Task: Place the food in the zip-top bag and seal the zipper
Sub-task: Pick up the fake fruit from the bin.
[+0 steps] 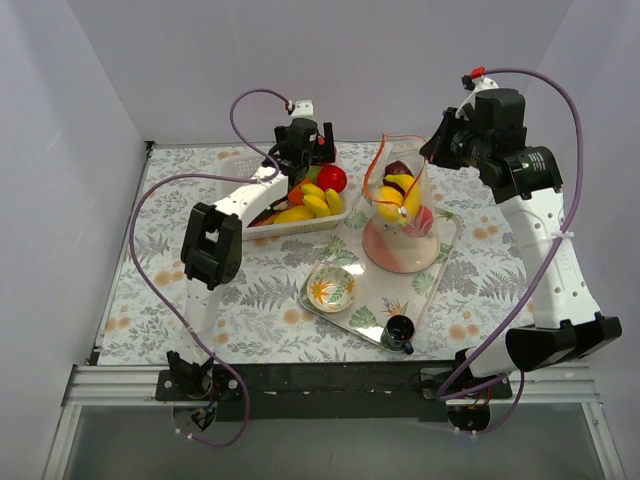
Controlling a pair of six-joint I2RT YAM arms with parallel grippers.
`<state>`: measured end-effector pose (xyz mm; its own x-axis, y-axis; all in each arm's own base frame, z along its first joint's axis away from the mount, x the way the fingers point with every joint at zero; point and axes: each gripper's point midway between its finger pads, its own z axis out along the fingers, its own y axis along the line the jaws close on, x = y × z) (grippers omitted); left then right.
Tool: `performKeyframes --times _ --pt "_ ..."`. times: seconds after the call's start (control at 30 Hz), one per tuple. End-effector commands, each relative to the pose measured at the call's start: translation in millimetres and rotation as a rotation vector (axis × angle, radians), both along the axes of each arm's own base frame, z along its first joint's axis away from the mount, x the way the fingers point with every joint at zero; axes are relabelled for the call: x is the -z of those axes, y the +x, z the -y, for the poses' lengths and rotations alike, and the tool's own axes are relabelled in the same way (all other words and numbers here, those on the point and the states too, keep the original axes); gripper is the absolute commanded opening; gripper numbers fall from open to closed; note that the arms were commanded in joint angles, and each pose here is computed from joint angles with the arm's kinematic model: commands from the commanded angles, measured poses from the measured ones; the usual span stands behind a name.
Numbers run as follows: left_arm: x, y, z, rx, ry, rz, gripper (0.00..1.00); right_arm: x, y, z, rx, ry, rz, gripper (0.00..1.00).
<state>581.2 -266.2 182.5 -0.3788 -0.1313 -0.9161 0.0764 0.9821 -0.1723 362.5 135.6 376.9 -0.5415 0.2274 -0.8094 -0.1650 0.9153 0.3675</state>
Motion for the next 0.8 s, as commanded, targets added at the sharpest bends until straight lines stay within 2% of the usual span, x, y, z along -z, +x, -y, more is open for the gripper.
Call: performKeyframes --times 0.0,0.2,0.5,0.77 --pt "-30 13 3 0.014 0.009 0.107 0.98 -27 -5 6 0.0 -0.011 0.1 0.01" --pt "-29 12 16 0.066 -0.016 0.123 0.98 -22 -3 6 -0.006 -0.02 0.102 0.01" --pt "-3 22 23 0.056 0.01 0.093 0.98 -20 -2 5 -0.017 -0.026 0.1 0.01" --pt "3 26 35 0.078 -0.004 0.091 0.98 -19 -1 4 -0.021 -0.027 0.102 0.01"
